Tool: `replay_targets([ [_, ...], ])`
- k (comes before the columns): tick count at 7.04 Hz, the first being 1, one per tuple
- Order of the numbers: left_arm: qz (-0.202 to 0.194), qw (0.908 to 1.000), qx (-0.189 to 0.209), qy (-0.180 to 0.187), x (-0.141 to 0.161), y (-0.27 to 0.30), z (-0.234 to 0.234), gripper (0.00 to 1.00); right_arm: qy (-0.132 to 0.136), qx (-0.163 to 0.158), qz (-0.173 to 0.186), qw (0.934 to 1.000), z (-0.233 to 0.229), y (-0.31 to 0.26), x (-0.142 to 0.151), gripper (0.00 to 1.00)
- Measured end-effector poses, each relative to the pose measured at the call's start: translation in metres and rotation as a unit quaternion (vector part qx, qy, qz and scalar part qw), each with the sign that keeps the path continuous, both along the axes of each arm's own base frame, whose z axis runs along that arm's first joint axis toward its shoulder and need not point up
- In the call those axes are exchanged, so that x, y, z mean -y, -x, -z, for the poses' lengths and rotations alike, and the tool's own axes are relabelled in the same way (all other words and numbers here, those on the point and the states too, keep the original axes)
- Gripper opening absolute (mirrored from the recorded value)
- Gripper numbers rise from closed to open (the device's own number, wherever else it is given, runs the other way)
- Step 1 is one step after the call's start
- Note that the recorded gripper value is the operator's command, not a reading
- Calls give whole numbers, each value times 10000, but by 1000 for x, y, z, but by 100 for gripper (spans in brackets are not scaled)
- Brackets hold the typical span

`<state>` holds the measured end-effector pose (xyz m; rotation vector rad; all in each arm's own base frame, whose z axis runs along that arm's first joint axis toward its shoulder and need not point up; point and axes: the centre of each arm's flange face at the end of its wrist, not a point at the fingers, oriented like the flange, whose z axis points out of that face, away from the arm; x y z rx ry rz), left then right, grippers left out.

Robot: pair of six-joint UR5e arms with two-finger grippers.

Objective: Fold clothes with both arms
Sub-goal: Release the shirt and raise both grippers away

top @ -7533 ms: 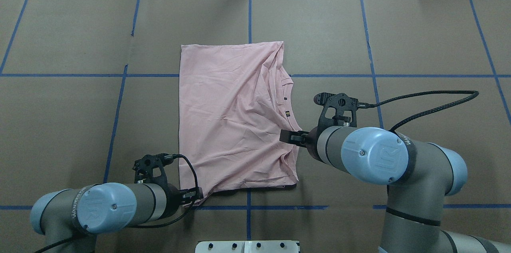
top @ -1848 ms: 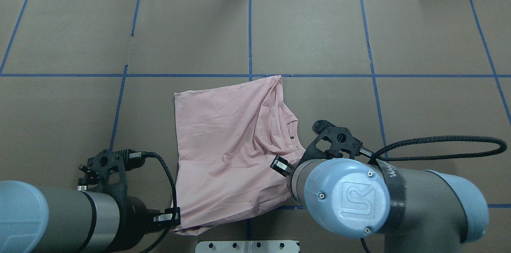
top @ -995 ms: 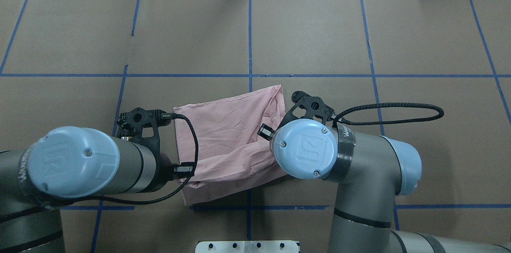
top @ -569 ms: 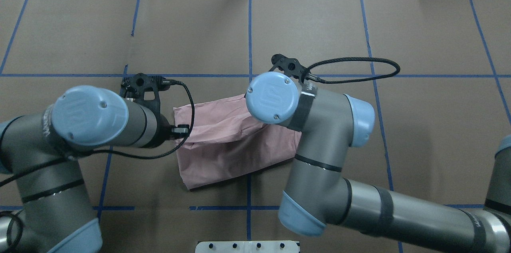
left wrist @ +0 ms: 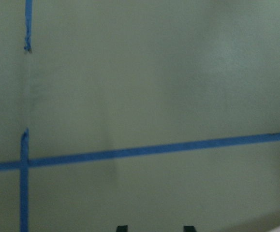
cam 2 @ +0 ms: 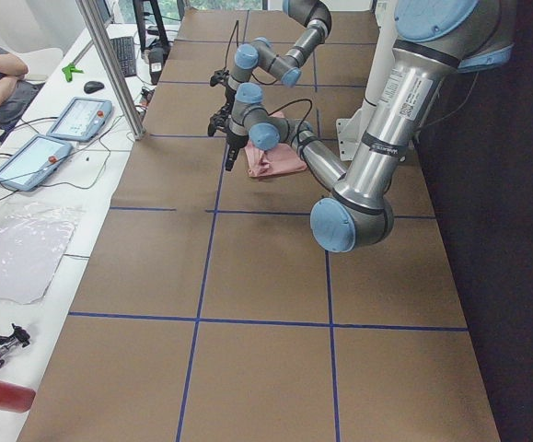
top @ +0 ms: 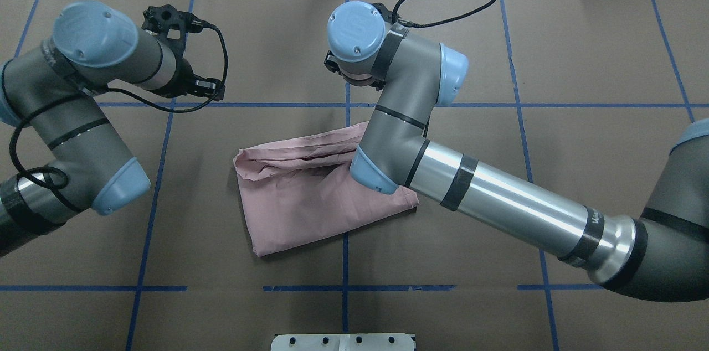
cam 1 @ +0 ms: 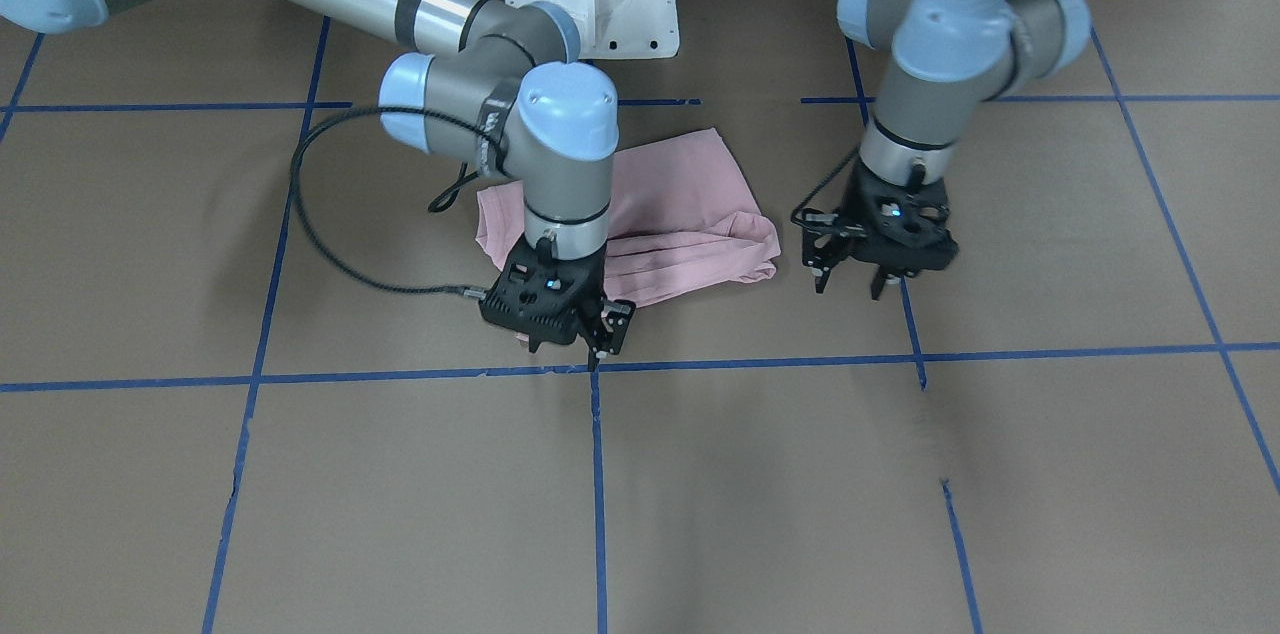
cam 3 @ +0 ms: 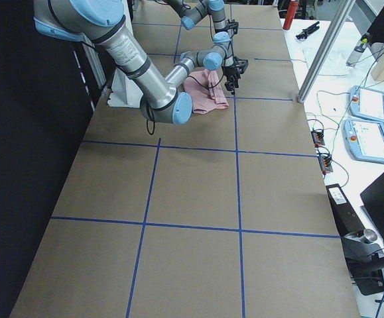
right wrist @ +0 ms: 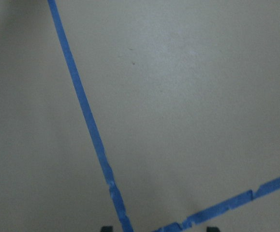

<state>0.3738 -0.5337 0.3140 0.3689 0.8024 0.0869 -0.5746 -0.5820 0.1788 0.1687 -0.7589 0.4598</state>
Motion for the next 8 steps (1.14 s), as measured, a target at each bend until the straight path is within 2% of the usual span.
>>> replay_targets([
  [2,-112,9998,-64,-170,4,19,6,100,-87,-84,558,9984,-1,-45,20,100],
  [4,-275,9985,-31,-476,-11,58,6,100,-347,-322,1226,9913,-20,-139,5,100],
  [5,-478,9967,88,-652,-14,97,-8,100,-526,-471,1596,9847,-39,-209,-8,100],
  [6,-749,9925,323,-914,-12,157,-38,100,-684,-666,1999,9751,-68,-287,-16,100],
  [8,-1197,9767,1078,-1415,-2,309,-128,100,-896,-1069,2833,9488,-161,-429,-17,100],
])
